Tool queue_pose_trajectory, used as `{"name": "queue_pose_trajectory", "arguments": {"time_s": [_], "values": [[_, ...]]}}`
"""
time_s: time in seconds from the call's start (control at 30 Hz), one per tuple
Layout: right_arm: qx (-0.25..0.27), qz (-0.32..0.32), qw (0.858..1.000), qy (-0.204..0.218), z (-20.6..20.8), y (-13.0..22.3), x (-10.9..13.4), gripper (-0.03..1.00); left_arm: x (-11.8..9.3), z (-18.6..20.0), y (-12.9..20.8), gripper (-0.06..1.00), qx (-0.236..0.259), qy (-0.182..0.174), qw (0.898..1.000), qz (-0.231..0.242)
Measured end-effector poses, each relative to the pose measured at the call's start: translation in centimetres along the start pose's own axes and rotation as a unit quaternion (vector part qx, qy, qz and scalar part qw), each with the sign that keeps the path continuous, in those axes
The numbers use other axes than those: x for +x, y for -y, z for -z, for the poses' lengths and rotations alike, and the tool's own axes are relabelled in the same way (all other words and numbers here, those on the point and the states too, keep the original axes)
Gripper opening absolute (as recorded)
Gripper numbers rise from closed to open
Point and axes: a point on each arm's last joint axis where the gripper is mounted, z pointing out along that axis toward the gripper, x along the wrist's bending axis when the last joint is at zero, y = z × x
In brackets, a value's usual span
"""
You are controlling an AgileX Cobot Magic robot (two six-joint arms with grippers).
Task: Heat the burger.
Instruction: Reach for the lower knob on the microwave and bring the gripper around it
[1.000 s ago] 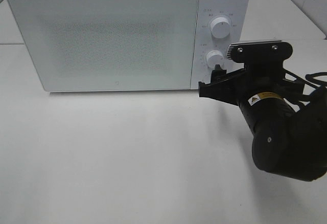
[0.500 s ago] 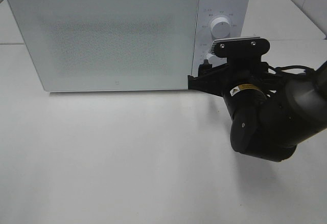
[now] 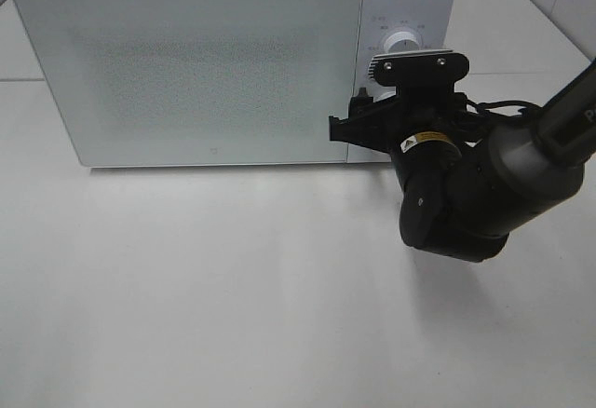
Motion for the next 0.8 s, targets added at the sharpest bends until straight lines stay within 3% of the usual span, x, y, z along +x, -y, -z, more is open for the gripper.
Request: {"name": "queue_pose_trajectory", "arguments": {"time_s": [0.67, 0.8], "values": [[0.024, 0.006, 1.0, -0.005, -0.4, 1.1, -0.3, 0.76, 0.0, 0.0, 0.0, 0.99, 0.0, 0.0, 1.0, 0.0], [0.024, 0.006, 1.0, -0.005, -0.4, 1.1, -0.3, 0.65, 0.0, 0.0, 0.0, 0.99, 0.0, 0.0, 1.0, 0.0]]}}
